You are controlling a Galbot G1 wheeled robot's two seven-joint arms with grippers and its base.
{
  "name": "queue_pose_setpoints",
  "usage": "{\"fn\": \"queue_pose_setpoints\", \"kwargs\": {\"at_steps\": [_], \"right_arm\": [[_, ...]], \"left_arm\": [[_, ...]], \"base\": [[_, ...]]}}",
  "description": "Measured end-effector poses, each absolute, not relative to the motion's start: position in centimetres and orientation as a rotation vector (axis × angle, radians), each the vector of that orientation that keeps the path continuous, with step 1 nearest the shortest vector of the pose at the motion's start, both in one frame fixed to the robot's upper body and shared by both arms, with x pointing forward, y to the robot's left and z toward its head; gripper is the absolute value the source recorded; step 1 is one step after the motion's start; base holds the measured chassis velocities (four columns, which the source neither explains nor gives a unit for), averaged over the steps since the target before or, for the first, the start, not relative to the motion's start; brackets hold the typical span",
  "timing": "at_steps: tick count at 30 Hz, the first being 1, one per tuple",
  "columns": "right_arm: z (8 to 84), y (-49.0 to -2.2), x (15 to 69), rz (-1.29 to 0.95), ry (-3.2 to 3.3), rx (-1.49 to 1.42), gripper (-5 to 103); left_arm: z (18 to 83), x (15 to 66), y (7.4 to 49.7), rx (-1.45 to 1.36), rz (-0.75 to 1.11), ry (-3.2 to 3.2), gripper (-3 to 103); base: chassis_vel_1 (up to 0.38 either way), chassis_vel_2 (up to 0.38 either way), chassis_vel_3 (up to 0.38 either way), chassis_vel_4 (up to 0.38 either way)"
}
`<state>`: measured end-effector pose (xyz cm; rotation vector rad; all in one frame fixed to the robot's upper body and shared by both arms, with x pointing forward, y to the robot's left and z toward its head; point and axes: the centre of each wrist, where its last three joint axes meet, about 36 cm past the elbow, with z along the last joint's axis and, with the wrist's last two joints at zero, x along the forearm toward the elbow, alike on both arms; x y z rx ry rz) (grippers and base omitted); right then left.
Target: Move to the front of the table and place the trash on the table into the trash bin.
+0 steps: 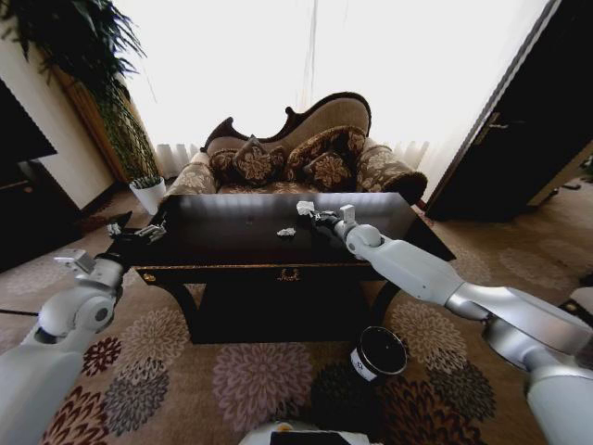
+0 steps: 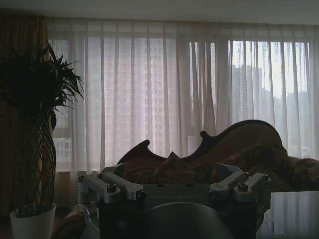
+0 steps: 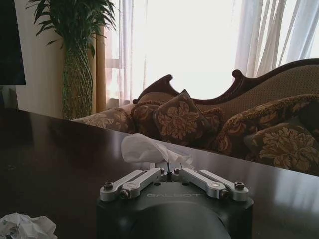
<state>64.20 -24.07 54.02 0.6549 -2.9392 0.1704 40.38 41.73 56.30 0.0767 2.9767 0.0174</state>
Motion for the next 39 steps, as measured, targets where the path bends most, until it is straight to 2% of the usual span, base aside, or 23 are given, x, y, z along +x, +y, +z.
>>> {"fn": "queue_pose_setpoints", "kwargs": {"at_steps": [19, 28, 39], "right_arm": [[59.4, -33.7, 55.8, -0.005, -3.107, 0.483, 0], [58.9, -39.6, 47.0, -0.036, -3.12, 0.355, 0], [59.0, -39.5, 38.3, -0.135, -3.16, 0.299, 0]], "left_arm": [[56.3, 40.4, 41.7, 0.077, 0.017, 2.977, 100], [56.3, 40.4, 41.7, 0.078, 0.017, 2.977, 100], [56.3, 40.4, 41.7, 0.077, 0.017, 2.977, 100]], "base": [[0.0, 0.0, 0.0, 0.0], [0.0, 0.0, 0.0, 0.0], [0.0, 0.0, 0.0, 0.0]]}}
